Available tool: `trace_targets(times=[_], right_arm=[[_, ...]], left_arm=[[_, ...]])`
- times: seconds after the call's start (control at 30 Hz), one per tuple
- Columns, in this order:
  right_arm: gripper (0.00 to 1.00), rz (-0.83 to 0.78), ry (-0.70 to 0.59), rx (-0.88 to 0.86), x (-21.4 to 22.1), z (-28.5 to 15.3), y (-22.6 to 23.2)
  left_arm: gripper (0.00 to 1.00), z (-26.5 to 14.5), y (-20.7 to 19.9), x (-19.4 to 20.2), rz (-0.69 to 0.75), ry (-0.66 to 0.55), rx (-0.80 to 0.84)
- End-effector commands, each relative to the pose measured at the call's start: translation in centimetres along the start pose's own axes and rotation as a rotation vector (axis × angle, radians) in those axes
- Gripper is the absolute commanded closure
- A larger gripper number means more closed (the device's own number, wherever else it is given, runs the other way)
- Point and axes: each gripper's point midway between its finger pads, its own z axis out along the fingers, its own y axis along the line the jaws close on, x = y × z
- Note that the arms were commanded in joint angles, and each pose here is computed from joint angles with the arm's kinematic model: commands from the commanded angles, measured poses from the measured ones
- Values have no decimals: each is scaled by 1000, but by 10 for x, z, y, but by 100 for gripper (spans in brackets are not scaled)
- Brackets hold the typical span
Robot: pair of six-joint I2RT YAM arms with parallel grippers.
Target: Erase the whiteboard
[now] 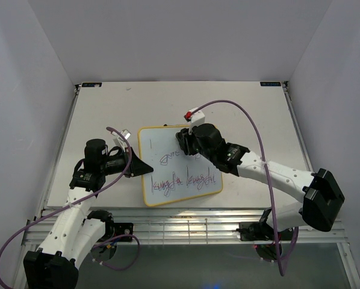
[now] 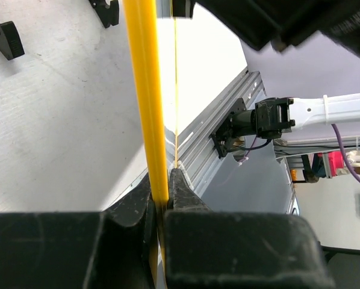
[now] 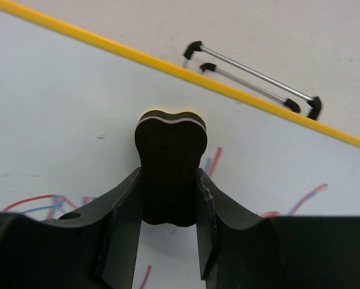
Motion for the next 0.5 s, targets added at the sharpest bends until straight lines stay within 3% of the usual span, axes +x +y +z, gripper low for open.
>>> trace_targets(times=[0.0,0.17,0.3,0.47], right_arm=[[64,-9,49,81,18,-2,-36],[66,-17,55,-44,6,4,-3],[66,-48,5,-159,-32,9,54],[66,-106,17,-296,-39,15,133]], left_arm=[[100,-7,-36,-9,188,-21,152],[100,-6,-35,-9,185,-19,154],[100,-7,-36,-8,189,-20,156],[100,-6,-35,-7,185,-18,155]])
